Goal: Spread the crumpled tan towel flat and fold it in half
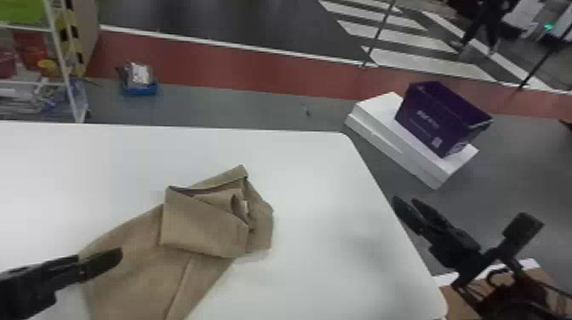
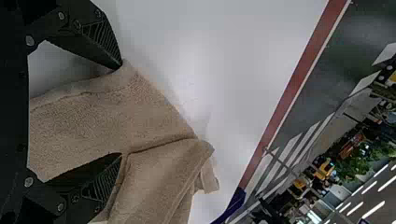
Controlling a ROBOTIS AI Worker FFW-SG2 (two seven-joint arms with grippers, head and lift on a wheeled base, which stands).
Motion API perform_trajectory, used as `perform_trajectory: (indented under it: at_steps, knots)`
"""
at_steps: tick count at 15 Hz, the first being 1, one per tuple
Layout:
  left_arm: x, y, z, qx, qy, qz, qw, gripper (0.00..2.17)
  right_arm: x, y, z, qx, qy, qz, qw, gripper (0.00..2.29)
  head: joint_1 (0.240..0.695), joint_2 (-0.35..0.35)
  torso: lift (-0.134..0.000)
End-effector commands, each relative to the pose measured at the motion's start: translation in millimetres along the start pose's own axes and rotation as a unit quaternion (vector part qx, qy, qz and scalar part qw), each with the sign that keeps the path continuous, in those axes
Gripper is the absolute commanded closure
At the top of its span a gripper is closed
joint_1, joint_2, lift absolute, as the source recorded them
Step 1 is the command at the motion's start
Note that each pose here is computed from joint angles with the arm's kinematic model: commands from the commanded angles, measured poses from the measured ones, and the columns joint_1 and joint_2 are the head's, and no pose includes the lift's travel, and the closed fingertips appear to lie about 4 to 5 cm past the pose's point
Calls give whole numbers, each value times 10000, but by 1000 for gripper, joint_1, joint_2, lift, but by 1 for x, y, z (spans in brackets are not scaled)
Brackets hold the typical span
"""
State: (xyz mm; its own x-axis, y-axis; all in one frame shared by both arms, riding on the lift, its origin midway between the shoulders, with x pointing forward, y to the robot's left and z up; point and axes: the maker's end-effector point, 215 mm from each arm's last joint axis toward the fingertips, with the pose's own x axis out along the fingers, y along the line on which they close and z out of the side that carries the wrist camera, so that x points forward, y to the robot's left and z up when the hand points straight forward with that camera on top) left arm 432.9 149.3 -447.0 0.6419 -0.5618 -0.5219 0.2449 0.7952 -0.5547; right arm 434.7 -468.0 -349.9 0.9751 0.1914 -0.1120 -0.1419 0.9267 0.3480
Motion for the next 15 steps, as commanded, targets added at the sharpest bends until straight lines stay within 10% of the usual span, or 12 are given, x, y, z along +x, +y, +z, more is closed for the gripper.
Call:
perform_trajectory:
  at_steps: [1, 12, 15]
  knots:
    - [8, -10, 4, 48, 31, -76, 10000, 269, -4, -6, 3, -25, -28, -59, 10000, 262, 695, -350, -124]
    - [23, 4, 44, 292, -501, 209, 9981, 275, -4, -14, 7, -132, -95, -78, 9998, 262, 695, -350, -124]
    - [21, 8, 59, 397, -746, 319, 9959, 586, -3, -14, 5, -145, -99, -84, 9998, 262, 695, -350, -124]
